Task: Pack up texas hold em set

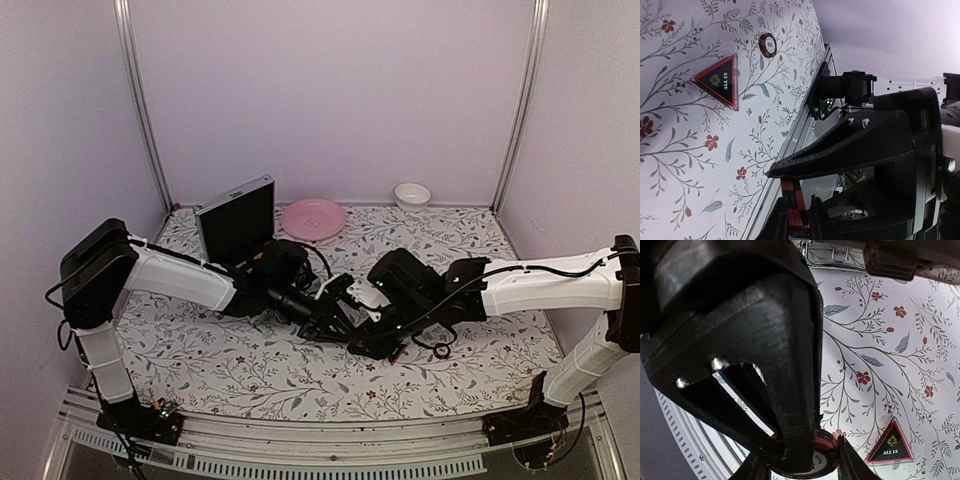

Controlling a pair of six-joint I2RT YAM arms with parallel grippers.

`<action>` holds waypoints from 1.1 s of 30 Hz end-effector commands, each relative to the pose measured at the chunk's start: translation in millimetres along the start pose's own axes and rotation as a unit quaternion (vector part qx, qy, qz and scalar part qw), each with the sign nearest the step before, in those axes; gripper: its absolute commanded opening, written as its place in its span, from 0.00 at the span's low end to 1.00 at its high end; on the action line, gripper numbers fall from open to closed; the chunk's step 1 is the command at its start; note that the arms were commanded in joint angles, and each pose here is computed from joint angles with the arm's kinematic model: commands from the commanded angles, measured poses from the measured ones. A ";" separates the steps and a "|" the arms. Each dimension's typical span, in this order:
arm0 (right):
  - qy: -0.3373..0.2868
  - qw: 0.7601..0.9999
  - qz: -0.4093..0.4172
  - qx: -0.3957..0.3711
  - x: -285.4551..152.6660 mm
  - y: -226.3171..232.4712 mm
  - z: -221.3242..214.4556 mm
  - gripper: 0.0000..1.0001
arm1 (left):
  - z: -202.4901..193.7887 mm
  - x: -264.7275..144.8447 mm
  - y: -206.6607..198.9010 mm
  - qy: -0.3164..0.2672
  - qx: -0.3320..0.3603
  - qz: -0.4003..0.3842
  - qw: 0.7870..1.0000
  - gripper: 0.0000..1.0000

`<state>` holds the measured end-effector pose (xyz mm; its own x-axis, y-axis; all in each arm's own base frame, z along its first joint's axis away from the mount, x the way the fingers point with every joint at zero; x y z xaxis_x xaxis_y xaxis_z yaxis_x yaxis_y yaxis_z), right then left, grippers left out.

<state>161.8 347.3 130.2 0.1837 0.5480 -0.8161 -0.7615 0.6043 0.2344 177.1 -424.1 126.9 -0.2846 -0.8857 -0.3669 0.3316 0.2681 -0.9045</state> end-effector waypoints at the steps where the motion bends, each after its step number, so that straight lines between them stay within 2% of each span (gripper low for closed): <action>1: -0.008 1.000 0.010 -0.009 3.7 5.4 5.1 0.32 | -5.3 8.5 -3.0 0.019 0.017 -0.006 1.000 0.08; 5: -0.011 1.000 0.005 -0.012 3.6 4.1 6.5 0.32 | -5.3 9.1 -3.4 0.021 0.016 -0.009 1.000 0.00; 9: -0.013 1.000 0.001 -0.014 2.9 2.7 7.5 0.36 | -2.9 8.6 -3.9 0.015 0.017 -0.004 1.000 0.00; 16: -0.035 0.999 -0.006 -0.013 -10.2 1.5 13.3 0.68 | 15.7 -11.7 -6.1 -0.043 0.037 0.028 0.998 0.00; 19: -0.055 0.998 -0.012 -0.012 -22.4 -0.3 19.3 0.73 | 27.1 -28.9 -1.5 -0.072 0.047 0.049 0.995 0.00; 22: -0.083 0.996 -0.028 -0.004 -38.6 -9.3 27.9 0.74 | 40.6 -52.3 6.1 -0.097 0.069 0.082 0.989 0.00; 25: -0.117 0.991 -0.054 0.028 -55.5 -35.3 35.0 0.75 | 63.3 -90.6 18.1 -0.135 0.121 0.155 0.971 0.00; 28: -0.142 0.985 -0.071 0.070 -67.1 -67.8 34.9 0.74 | 91.3 -131.7 25.3 -0.163 0.194 0.248 0.935 0.00; 33: -0.172 0.976 -0.067 0.117 -65.5 -106.8 28.2 0.75 | 118.0 -168.7 40.7 -0.138 0.275 0.360 0.881 0.00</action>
<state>234.3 277.4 183.8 0.4772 0.5747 -0.6648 -0.6034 0.7643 0.2276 324.8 -333.6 178.9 0.2830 -0.7806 -0.5573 0.6501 0.5833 -0.4869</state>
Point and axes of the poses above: each gripper's point midway between its finger pads, its own x axis out along the fingers, its own y axis along the line the jaws close on, z = x × y, the point moved 2 cm from there along -x, back along the fingers, and after that the axes turned 2 degrees about x, right-handed, at the moved point
